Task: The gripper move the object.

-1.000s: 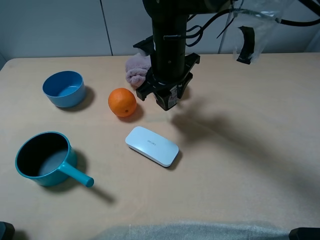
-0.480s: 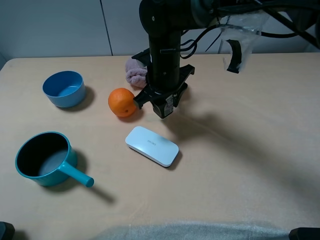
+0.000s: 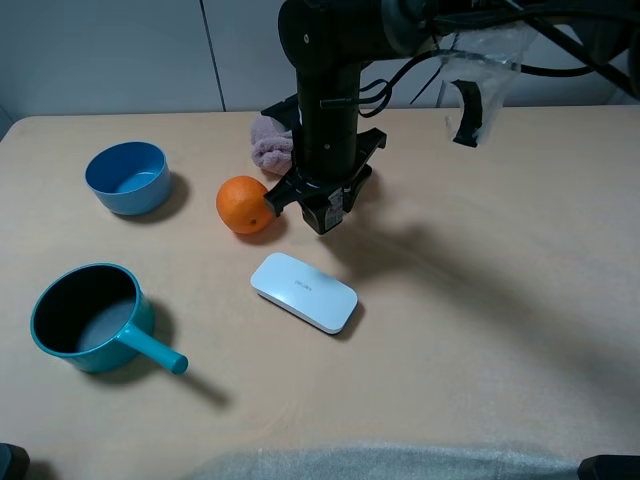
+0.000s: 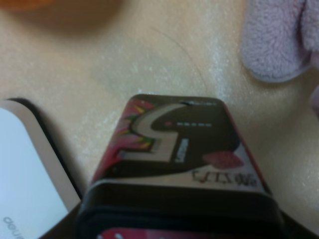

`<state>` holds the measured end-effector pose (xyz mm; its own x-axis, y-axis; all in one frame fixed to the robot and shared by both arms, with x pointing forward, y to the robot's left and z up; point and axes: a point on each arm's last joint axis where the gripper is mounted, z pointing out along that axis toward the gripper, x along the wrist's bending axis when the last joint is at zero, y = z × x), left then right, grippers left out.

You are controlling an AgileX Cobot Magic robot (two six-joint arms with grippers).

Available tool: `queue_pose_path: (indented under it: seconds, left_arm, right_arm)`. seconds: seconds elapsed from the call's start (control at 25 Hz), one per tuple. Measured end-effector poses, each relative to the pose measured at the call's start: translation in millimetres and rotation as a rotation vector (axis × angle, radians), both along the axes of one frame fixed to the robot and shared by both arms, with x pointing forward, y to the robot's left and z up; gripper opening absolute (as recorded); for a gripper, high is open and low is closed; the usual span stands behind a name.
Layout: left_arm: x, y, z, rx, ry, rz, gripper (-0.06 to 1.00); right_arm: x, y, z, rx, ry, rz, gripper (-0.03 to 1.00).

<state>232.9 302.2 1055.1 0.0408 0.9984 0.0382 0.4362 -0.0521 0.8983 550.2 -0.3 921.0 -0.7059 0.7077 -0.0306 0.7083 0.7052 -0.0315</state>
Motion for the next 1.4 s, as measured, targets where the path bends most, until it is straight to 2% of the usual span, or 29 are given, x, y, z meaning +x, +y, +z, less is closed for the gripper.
queue_pose_path:
  seconds: [1.4]
  left_arm:
    - [0,0,0,0.000,0.000,0.000,0.99]
  right_arm:
    - [1,1,-15,-0.022,0.015,0.003,0.37]
